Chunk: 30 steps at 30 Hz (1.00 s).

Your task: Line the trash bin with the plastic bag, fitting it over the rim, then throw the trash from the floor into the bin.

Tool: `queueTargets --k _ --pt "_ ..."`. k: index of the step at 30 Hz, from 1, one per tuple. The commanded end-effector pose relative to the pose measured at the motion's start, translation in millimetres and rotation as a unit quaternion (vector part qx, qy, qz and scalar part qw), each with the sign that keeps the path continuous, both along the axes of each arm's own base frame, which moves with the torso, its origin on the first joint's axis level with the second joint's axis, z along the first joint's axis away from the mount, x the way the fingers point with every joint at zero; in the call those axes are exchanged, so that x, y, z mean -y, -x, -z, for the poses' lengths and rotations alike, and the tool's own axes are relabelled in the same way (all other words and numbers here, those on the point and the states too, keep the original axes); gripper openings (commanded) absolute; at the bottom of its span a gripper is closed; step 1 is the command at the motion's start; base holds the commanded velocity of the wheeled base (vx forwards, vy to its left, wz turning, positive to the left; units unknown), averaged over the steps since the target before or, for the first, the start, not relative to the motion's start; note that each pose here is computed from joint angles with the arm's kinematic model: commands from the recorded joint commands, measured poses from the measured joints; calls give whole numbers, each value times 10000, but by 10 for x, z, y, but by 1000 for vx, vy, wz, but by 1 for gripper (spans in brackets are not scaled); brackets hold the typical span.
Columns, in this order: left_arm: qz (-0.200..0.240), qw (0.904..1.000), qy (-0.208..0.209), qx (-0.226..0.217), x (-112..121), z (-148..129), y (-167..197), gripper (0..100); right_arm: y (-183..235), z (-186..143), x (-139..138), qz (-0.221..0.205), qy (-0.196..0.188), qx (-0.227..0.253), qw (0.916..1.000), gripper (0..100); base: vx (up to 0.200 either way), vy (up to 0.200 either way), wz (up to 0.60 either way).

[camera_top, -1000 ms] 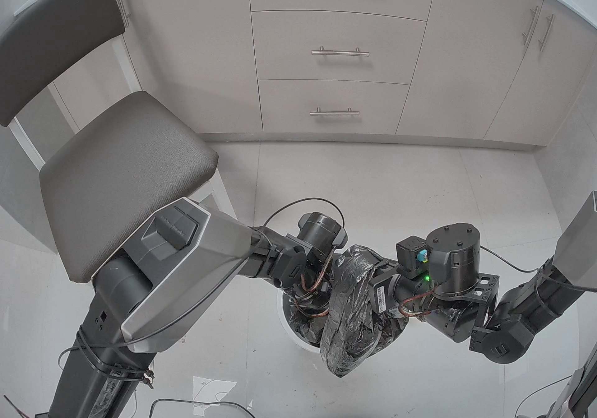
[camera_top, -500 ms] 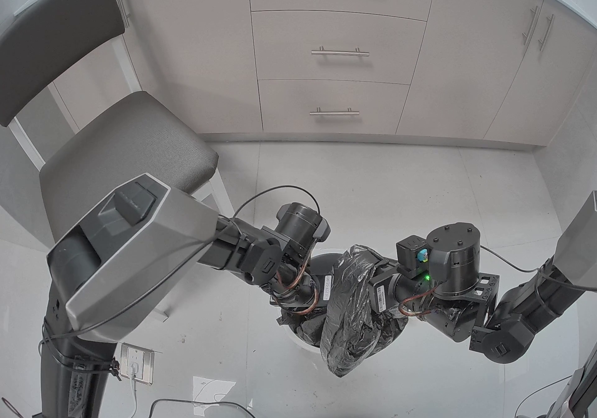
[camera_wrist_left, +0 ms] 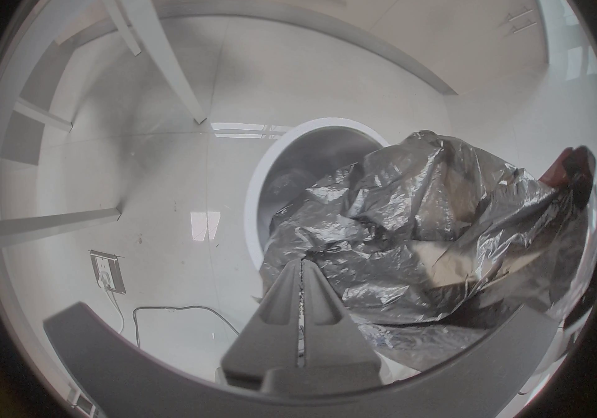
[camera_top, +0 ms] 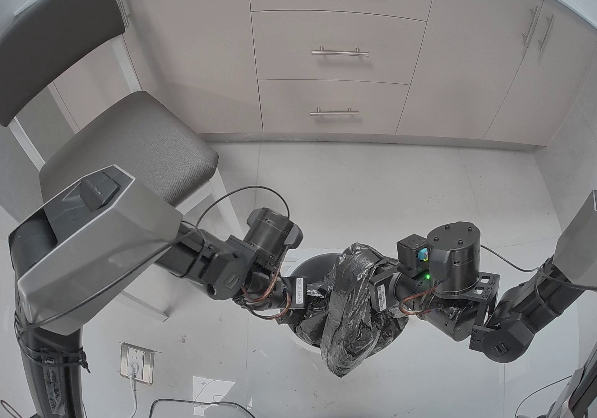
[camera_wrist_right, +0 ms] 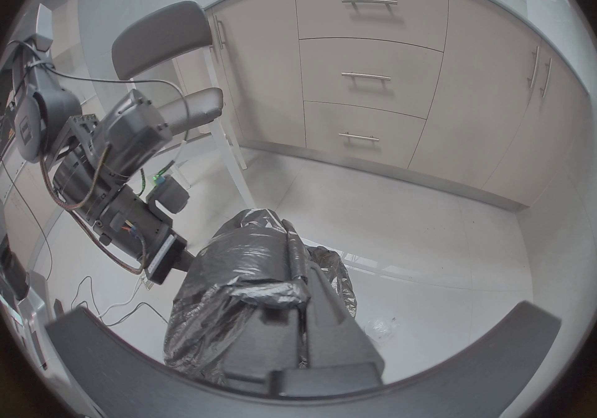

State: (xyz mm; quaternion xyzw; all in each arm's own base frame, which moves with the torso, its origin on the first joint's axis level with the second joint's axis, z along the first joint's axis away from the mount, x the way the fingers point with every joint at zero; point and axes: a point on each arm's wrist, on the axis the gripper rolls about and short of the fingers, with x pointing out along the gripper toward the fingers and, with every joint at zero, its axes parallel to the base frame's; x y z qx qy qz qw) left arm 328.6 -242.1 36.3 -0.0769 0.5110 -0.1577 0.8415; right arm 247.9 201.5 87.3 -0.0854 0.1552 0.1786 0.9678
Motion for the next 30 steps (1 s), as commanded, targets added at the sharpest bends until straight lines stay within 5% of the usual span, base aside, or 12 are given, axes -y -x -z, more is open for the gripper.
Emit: queueTargets --k 1,12,20,21,30 --pt "-298 9990 141 288 -358 -86 161 0 -16 -3 2 21 -9 11 10000 0 0 0 0" --pt "18 9831 1085 1477 -538 -587 809 0 -39 -9 22 84 -21 24 10000 0 0 0 0" --pt "306 9847 1007 1387 -434 -472 977 0 -40 -6 21 91 -42 17 9999 0 0 0 0" --pt "306 9847 1007 1387 -434 -472 977 100 -40 -6 21 91 -42 17 9999 0 0 0 0" --pt "832 9845 748 1354 -100 -251 1179 100 -45 -12 17 96 -65 24 9999 0 0 0 0"
